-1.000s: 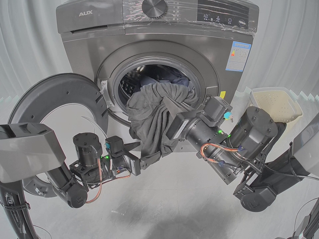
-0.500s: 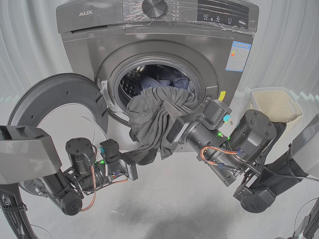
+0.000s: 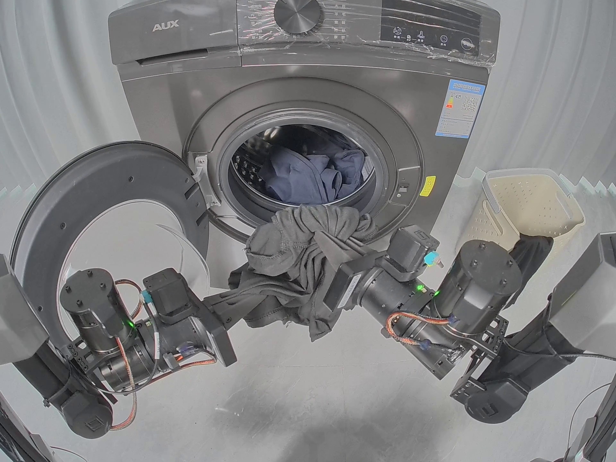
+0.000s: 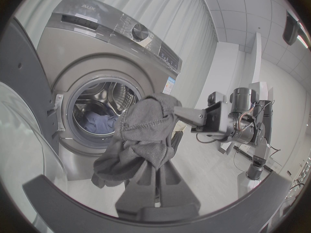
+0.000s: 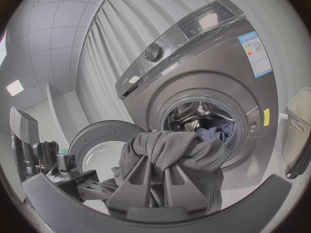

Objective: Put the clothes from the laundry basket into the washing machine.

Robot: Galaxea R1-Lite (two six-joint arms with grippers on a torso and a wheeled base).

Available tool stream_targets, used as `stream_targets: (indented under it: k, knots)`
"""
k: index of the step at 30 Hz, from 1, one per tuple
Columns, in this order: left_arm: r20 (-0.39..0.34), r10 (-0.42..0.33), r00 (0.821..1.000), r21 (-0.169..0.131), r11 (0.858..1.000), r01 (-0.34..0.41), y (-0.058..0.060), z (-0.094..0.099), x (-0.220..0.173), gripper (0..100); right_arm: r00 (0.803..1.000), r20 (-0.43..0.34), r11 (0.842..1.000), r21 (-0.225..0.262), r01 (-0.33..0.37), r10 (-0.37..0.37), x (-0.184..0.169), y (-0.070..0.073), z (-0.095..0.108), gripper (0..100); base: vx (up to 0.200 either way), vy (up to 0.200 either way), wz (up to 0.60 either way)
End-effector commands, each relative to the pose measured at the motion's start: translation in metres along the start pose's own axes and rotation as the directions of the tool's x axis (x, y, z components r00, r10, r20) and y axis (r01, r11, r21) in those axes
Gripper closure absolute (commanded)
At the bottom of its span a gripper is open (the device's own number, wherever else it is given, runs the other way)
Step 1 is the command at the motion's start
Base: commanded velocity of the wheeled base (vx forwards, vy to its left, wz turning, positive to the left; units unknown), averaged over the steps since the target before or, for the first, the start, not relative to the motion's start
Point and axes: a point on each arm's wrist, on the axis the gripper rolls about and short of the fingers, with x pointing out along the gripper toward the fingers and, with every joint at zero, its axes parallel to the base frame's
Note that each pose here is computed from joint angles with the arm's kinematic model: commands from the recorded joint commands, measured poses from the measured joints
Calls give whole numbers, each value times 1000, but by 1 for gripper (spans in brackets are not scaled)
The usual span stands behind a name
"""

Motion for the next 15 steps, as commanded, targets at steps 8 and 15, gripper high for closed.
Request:
stream_targets:
  k: [8,15]
  knots:
    - [52,-23,998,12,1000,22,-7,13,-5,100,998,-55,1000,-9,7,-7,1,-2,-19,0,0,0,0]
    - [110,-26,994,22,999,24,-8,27,-5,100,984,-176,999,-32,1,-7,-14,0,-46,0,0,0,0]
